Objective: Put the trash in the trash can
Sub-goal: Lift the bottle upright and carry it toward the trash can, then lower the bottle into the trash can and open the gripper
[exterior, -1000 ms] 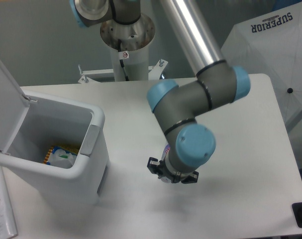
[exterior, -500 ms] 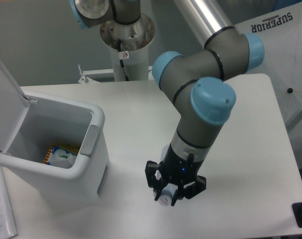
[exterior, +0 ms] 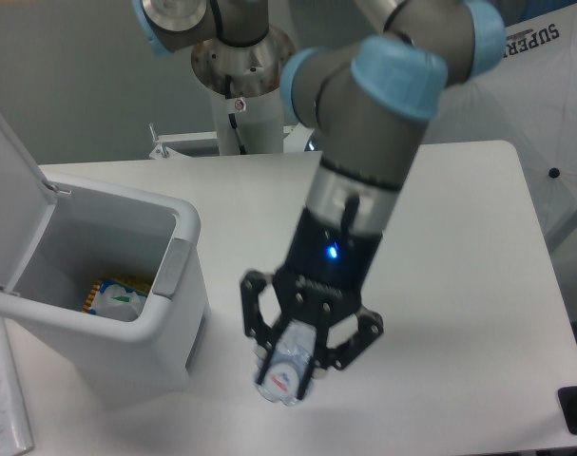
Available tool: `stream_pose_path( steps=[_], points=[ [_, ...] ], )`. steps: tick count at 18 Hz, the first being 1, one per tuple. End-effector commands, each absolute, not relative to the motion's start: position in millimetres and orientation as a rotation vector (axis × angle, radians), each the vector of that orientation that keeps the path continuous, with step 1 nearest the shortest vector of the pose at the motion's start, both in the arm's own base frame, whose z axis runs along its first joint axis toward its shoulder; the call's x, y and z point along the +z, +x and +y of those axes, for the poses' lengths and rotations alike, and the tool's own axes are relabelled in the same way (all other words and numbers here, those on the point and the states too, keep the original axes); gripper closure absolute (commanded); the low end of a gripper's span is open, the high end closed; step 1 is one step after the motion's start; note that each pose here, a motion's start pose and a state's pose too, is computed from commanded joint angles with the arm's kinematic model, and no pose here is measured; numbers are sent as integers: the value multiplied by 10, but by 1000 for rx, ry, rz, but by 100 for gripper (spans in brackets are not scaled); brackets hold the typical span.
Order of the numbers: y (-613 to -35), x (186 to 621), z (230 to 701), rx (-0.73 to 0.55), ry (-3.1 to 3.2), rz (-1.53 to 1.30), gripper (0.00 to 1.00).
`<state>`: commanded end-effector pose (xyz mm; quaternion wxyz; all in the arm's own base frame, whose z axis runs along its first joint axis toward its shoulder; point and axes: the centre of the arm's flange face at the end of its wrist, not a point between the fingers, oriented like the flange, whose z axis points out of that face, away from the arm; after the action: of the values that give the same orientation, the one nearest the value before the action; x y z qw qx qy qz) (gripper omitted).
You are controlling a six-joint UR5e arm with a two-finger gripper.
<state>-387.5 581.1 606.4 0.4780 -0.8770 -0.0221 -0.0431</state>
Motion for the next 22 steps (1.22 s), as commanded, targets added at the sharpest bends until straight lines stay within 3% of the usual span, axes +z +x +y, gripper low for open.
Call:
stream_pose_path(
  steps=[11, 15, 22],
  points=[
    [-2844, 6798, 5734, -223, -1994, 149, 100],
    [-2526, 6753, 5741, -287, -2006, 144, 100],
    [-2262, 6165, 5814, -421, -2056, 153, 100]
  ],
)
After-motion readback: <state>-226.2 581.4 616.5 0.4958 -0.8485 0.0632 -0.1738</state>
